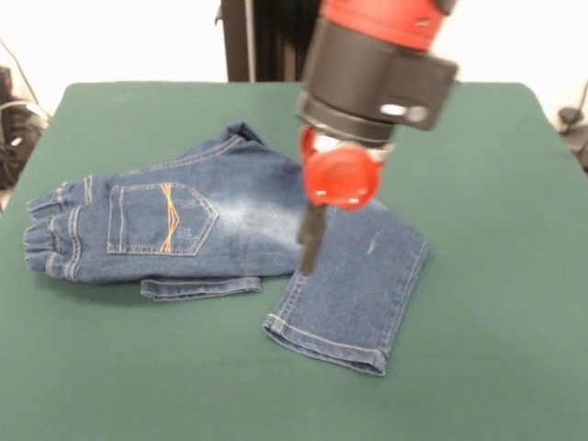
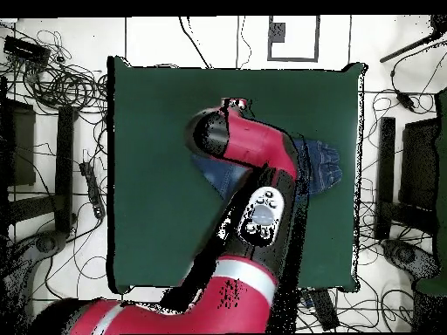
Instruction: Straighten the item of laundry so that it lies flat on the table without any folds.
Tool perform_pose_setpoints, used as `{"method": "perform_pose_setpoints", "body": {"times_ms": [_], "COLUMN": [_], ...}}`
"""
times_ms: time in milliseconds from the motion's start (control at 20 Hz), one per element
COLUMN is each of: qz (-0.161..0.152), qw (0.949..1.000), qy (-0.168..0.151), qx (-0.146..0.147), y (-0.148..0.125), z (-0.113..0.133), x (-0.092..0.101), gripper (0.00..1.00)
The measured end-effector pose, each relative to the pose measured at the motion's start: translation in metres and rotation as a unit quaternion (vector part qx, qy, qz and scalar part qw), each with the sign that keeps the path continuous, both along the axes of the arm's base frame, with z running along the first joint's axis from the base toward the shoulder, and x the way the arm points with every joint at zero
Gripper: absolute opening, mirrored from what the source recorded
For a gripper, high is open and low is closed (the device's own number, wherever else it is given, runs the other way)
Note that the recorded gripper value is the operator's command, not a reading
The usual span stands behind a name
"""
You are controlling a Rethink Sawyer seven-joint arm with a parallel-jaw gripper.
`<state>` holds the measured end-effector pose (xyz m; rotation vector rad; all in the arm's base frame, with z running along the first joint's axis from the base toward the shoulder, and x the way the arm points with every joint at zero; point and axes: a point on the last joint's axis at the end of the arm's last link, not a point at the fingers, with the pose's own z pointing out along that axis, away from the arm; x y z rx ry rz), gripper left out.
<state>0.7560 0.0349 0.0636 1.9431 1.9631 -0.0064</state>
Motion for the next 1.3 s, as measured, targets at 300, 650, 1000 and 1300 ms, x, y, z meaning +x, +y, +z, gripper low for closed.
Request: {"method": "perform_pose_setpoints", "body": {"times_ms": [300,650,1000,1300], "qz": [0.104,0.201,0.244,0.274], "qw": [0.9939,0.9781,0.9652,0.9560], "qy": [0.035,0.056,0.076,0.082], "qx": [-0.005,0.007,0.052,0.067], "y": [-0.049,-0.067,-0.057,-0.047], "z": [-0.004,0.007,0.029,0.047], "x": [-0.010,-0.009,-0.003,-0.002], "gripper": [1.00,1.00,1.00,1.00]}}
